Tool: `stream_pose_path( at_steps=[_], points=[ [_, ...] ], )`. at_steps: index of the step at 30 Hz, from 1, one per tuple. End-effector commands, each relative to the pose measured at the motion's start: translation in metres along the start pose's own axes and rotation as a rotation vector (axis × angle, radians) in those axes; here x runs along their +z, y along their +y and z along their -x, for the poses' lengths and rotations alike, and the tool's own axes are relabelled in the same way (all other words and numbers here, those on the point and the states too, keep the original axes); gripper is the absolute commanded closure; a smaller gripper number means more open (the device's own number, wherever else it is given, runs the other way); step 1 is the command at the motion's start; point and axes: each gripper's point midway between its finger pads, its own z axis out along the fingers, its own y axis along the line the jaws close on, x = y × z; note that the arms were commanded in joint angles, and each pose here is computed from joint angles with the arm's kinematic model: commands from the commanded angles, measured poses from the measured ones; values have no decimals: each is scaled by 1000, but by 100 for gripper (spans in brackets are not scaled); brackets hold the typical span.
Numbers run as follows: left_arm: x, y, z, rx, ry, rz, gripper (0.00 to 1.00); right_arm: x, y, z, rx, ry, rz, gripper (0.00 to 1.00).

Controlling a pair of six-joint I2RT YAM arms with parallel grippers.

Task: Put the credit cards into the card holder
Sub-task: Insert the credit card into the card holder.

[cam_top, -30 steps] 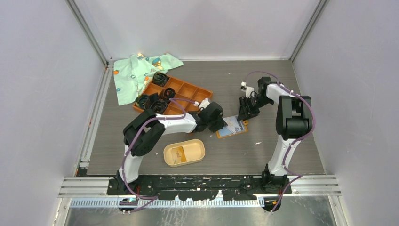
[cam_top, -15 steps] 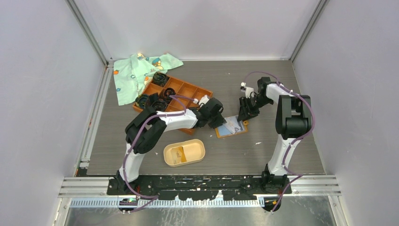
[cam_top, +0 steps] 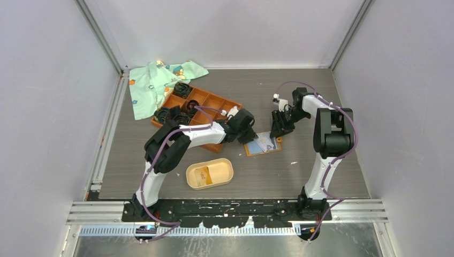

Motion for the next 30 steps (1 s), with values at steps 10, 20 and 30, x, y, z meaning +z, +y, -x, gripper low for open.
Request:
stream_pose_path(
  at_steps=[10, 20, 30],
  points=[
    [-37, -16, 9, 61, -6, -56, 67, -20, 6, 18, -82, -93, -37, 55],
    [-40, -22, -3, -28, 53, -119, 65, -49, 38, 29, -230, -261, 15, 66],
    [-30, -20, -7, -35, 90, -149, 61, -13, 50, 5, -192, -54, 130, 81]
  ],
)
